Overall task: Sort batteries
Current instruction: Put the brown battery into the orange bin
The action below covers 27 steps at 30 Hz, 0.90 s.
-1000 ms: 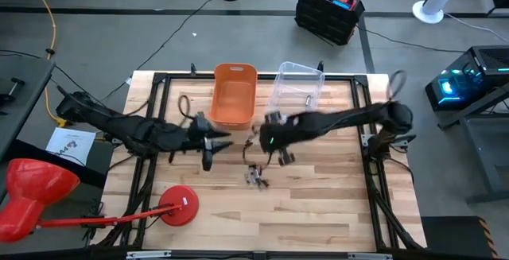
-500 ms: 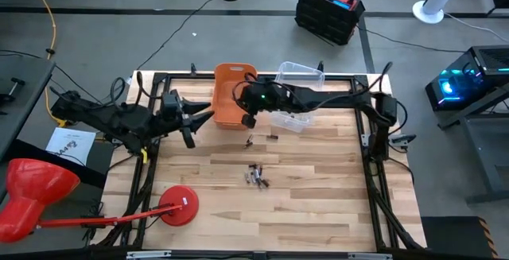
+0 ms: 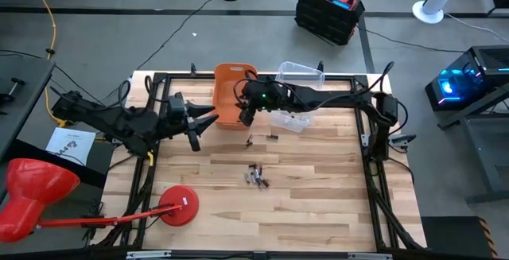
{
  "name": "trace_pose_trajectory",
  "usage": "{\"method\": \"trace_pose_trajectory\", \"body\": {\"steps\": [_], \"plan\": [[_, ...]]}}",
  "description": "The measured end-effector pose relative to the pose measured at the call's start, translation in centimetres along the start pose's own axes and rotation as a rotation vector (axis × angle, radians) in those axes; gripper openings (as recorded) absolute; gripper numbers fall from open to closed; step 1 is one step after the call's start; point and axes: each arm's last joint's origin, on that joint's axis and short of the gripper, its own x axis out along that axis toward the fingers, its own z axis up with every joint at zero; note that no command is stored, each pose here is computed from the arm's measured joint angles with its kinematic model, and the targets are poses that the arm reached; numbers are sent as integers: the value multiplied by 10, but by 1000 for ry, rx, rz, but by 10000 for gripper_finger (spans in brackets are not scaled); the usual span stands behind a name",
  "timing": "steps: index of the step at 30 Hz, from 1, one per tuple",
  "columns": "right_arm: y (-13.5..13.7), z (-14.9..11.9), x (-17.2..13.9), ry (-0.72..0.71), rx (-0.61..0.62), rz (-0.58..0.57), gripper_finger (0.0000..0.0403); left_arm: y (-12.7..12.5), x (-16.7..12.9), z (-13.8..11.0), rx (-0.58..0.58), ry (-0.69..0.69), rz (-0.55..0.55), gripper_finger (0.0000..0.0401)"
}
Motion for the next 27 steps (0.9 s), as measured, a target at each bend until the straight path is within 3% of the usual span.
{"method": "trace_pose_trajectory", "body": {"steps": [3, 7, 10, 15, 18, 22, 27], "plan": [[1, 10, -7, 29, -25, 9, 182, 0, 0, 0, 1, 1, 0, 142], [9, 23, -32, 153, -120, 141, 187, 1, -1, -2, 14, 15, 5, 142], [23, 16, -50, 293, -162, 253, 188, 2, -1, -4, 32, 31, 18, 142], [56, -41, -57, 596, -280, 316, 188, 2, 0, -9, 57, 66, 29, 142], [75, -82, -52, 678, -327, 336, 188, 2, 1, -9, 53, 68, 34, 142], [83, -123, -41, 617, -398, 156, 188, 2, 1, -10, 46, 70, 35, 142], [69, -134, -30, 489, -415, -121, 188, 2, 1, -10, 45, 69, 35, 142]]}}
